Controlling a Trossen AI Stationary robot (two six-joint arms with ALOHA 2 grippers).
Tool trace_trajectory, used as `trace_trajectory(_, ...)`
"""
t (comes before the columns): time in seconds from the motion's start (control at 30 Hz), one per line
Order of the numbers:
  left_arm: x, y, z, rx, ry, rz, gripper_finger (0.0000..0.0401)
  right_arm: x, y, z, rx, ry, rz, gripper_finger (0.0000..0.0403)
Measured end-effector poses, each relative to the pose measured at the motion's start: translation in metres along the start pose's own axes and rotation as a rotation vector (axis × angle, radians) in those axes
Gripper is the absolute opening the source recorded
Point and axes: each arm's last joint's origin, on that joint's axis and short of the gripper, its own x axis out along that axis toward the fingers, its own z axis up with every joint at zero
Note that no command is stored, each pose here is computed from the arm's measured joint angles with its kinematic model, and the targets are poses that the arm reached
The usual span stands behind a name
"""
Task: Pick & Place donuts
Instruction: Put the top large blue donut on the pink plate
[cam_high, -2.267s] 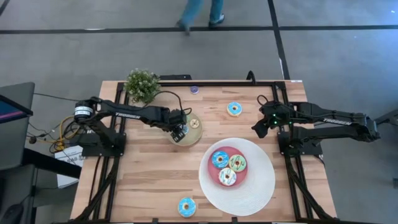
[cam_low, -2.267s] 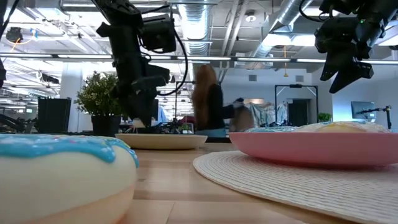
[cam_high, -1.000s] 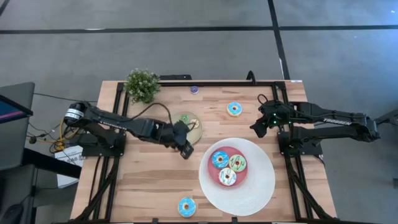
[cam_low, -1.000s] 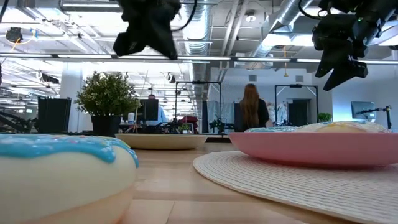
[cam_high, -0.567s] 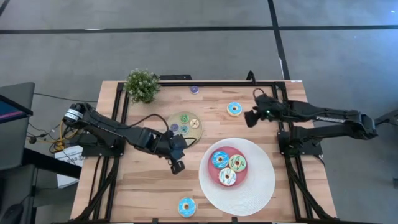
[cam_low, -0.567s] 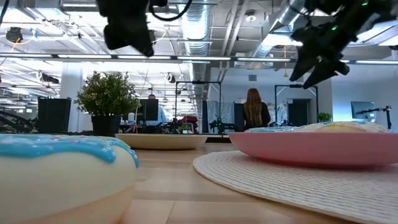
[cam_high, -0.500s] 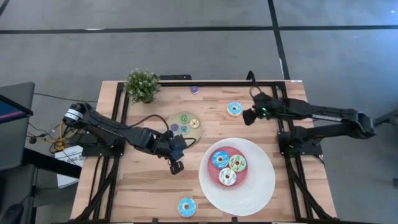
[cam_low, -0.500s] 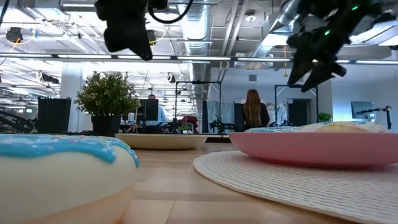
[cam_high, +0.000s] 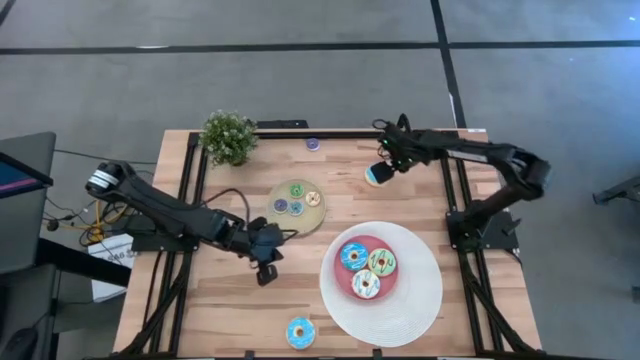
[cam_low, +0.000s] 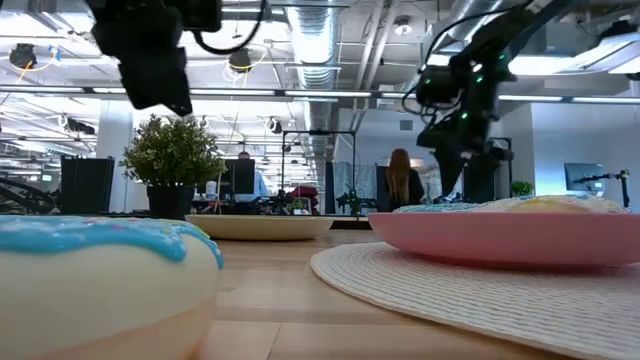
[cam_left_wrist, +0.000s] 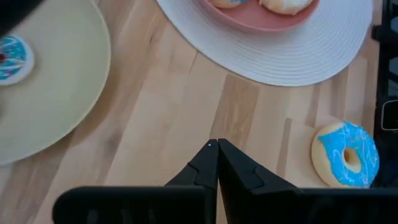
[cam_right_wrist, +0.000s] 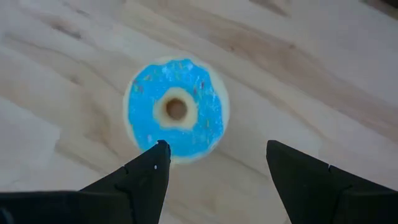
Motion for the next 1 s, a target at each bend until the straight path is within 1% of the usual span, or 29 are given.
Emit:
trace_trajectory(0.23, -0.025, 0.004, -0.02, -0.053, -0.093, 0.028, 0.0, 0.026, 0.003, 0.02, -0.002, 0.079, -0.021, 0.0256)
trace_trajectory(0.43, -0.038, 0.004, -0.03, -0.072, -0.146, 0.051, 0.0, 0.045, 0.006, 0.025, -0.005, 0.134, -0.039, 0.0256)
trace_trajectory(0.53, -0.042, 0.004, -0.034, -0.062, -0.146, 0.067, 0.0, 0.054, 0.009, 0.028, -0.007, 0.145, -0.043, 0.0256)
trace_trajectory(0.7, -0.043, 0.003, -0.036, -0.062, -0.142, 0.077, 0.0, 0.063, 0.009, 0.026, -0.009, 0.185, -0.054, 0.0253)
trace_trajectory(0.8, -0.043, 0.004, -0.039, -0.055, -0.125, 0.092, 0.0, 0.065, 0.011, 0.025, -0.004, 0.193, -0.047, 0.0239)
trace_trajectory(1.0, -0.043, 0.006, -0.04, -0.056, -0.109, 0.105, 0.0, 0.064, 0.012, 0.025, 0.002, 0.191, -0.035, 0.0177)
